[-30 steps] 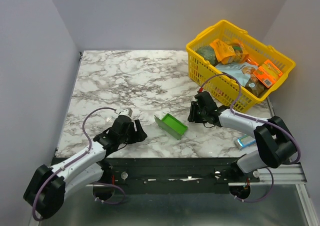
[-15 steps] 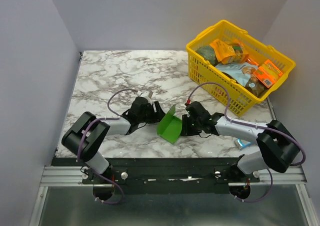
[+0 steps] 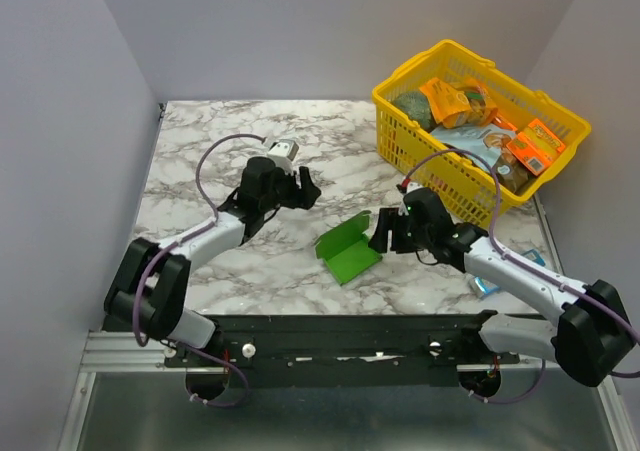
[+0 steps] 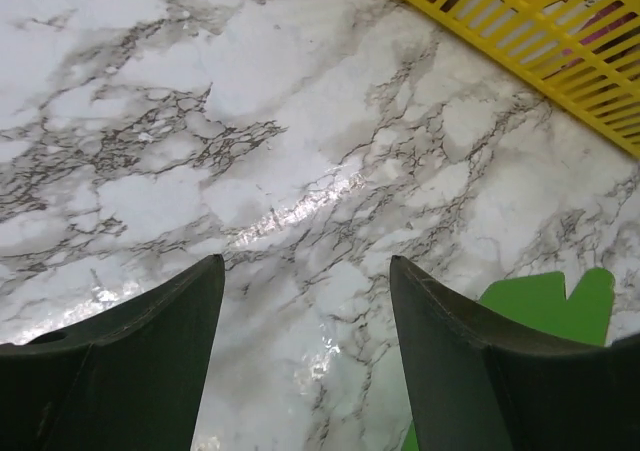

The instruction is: Fold the paper box

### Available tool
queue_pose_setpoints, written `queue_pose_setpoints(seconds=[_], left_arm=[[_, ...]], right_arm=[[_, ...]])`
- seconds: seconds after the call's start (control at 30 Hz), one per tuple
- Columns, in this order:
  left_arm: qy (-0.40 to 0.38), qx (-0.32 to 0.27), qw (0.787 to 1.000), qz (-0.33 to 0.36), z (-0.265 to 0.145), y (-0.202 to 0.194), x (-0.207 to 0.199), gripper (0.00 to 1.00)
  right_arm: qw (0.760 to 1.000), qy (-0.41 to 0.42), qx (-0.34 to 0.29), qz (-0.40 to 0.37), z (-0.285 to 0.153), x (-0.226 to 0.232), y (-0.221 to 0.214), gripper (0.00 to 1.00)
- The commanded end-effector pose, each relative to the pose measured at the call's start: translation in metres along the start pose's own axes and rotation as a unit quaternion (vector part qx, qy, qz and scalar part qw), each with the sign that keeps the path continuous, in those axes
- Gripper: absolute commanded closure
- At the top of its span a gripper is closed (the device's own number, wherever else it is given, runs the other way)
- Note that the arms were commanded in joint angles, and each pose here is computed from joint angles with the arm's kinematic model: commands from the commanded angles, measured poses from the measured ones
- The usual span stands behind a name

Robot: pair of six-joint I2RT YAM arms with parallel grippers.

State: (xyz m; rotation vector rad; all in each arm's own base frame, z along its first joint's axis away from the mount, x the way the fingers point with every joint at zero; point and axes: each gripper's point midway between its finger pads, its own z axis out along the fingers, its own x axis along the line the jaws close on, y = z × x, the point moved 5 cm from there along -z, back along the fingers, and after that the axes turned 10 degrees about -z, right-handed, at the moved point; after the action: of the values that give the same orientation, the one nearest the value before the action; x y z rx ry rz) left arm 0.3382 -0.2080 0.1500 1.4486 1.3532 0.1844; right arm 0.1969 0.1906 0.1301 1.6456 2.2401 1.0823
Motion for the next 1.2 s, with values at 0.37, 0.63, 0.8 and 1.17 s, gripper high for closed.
queue_pose_setpoints(seconds=[0.37, 0.63, 0.8, 1.17], left_arm=[[-0.116, -0.001, 0.991, 0.063, -0.116, -0.079, -0.037, 0.27], [-0.117, 0.037, 0.99, 0.072, -0.11, -0.109, -0.043, 0.28], [-0.096, 0.05, 0.991, 0.077, -0.101, -0.114, -0.035, 0.32], [-0.1, 0.039, 0.99, 0.087, -0.089, -0.115, -0.034, 0.51]], right_arm=[[0.959, 0.098, -0.185, -0.189, 0.035, -0.022, 0.082, 0.28], [0.942, 0.147, -0.204, -0.223, 0.045, -0.015, 0.075, 0.3], [0.935, 0.177, -0.201, -0.233, 0.048, -0.01, 0.07, 0.31], [0.937, 0.186, -0.186, -0.228, 0.053, -0.009, 0.066, 0.42]])
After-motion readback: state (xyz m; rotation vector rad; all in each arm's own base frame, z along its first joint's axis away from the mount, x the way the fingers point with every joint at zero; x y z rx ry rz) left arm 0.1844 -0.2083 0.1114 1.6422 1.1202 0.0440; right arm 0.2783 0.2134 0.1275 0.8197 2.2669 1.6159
